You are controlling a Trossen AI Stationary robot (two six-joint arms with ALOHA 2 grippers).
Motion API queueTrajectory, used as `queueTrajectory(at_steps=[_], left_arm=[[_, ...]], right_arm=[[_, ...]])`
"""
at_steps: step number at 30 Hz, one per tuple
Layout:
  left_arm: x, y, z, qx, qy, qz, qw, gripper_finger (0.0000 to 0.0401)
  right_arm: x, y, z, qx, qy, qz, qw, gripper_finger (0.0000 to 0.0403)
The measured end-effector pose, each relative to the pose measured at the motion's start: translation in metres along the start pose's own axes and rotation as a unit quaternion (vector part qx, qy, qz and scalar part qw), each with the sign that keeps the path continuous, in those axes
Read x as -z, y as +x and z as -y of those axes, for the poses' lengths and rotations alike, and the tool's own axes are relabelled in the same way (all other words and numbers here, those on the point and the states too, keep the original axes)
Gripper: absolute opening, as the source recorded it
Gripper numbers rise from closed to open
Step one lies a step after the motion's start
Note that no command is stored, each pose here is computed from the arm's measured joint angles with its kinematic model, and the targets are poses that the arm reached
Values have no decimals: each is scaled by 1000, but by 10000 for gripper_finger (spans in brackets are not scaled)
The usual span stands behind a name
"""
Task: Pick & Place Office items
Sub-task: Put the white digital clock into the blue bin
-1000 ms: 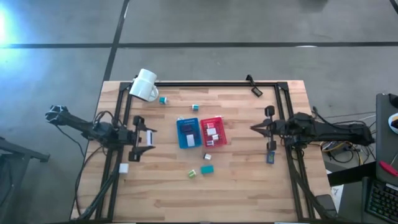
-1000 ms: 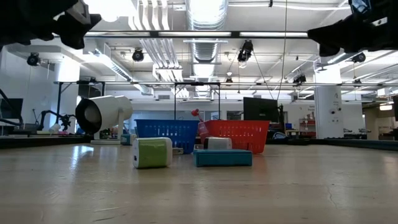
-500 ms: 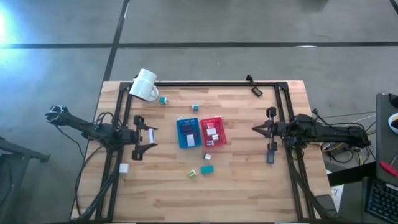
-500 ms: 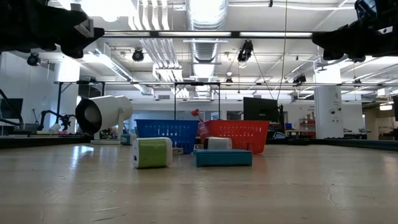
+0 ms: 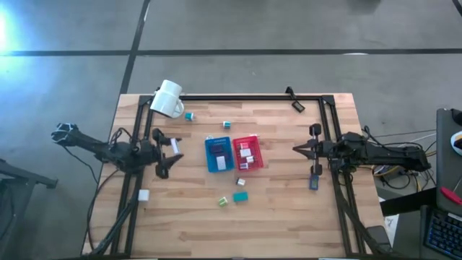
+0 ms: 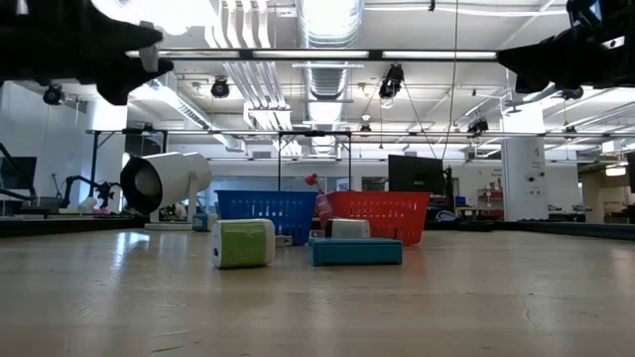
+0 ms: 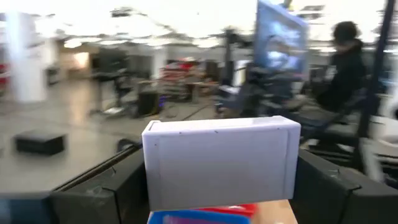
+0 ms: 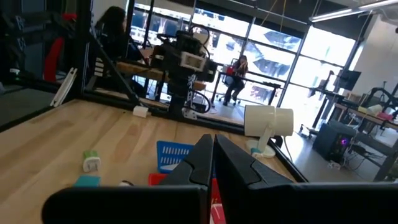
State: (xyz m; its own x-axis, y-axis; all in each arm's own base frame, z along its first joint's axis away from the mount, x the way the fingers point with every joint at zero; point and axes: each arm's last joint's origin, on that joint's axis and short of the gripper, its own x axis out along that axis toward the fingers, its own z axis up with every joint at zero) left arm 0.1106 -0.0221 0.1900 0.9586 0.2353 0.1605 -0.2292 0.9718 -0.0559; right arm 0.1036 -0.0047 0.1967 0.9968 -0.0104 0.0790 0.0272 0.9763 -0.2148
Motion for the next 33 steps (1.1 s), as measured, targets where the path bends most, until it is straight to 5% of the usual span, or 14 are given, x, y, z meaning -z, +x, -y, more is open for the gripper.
queueTrajectory(at_steps=[9, 17, 25, 33], left_arm=[[-4, 31, 1, -56, 9, -70, 996, 291], [10, 101, 5, -63, 34, -192, 979, 291], [49, 166, -3, -55, 46, -375, 924, 291], [66, 191, 2, -45, 48, -459, 886, 291]], right_arm=[[-2, 0, 1, 3, -2, 12, 1000, 11], [-1, 2, 0, 1, -1, 2, 1000, 11], [2, 4, 0, -2, 0, -10, 1000, 11], [2, 4, 0, -2, 0, -10, 1000, 11]])
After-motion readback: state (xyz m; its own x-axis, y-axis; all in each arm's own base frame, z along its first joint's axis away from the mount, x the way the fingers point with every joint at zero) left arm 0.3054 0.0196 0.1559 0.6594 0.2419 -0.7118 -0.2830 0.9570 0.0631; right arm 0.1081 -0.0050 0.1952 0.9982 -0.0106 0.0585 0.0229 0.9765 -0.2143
